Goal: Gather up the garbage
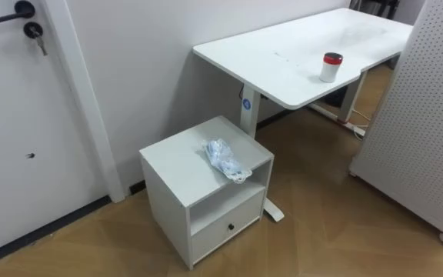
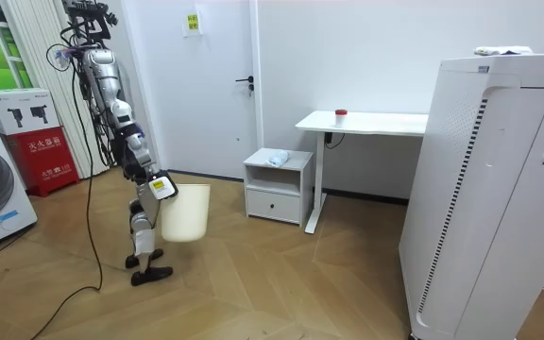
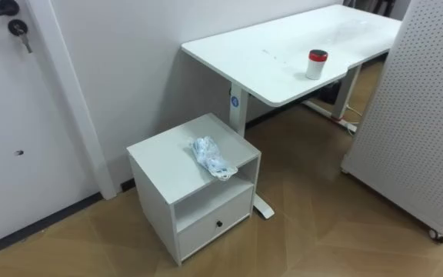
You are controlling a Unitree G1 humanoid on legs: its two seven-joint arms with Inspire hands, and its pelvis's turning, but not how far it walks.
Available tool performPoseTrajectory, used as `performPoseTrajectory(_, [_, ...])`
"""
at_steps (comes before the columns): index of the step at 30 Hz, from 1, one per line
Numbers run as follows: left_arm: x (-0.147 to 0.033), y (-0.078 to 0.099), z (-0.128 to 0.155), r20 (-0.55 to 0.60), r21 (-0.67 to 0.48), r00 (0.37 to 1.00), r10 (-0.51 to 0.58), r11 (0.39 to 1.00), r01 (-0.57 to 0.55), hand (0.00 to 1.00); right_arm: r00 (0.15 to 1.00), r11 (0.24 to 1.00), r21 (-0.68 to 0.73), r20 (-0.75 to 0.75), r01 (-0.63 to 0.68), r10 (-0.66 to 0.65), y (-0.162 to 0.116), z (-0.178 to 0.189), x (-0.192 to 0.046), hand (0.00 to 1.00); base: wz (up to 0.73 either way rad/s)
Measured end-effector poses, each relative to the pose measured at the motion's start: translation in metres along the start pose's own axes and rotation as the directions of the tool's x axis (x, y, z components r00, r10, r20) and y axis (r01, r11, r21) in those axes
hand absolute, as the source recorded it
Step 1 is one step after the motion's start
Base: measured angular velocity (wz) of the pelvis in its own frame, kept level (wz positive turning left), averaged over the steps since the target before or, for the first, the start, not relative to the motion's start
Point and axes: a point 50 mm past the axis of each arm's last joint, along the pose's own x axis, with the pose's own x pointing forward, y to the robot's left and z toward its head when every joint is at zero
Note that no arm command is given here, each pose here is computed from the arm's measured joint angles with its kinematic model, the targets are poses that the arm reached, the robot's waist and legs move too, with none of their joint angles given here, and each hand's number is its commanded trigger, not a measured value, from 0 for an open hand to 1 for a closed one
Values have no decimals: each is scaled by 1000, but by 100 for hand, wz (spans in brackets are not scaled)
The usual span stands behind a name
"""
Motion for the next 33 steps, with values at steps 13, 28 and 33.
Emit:
performPoseTrajectory(13, [0, 4, 9, 22, 3, 1000, 11, 1000, -11, 0, 1000, 1000, 3, -3, 2, -2, 0, -2, 0, 100, -2])
performPoseTrajectory(28, [1, 3, 4, 9, 6, 1000, 8, 1000, -8, 0, 1000, 1000, 13, 2, -2, 2, -1, -4, -1, 100, 4])
performPoseTrajectory(33, [1, 8, 5, 5, -22, 1000, 21, 1000, -21, 0, 1000, 1000, 22, 10, -12, 12, -2, -2, -1, 100, 5])
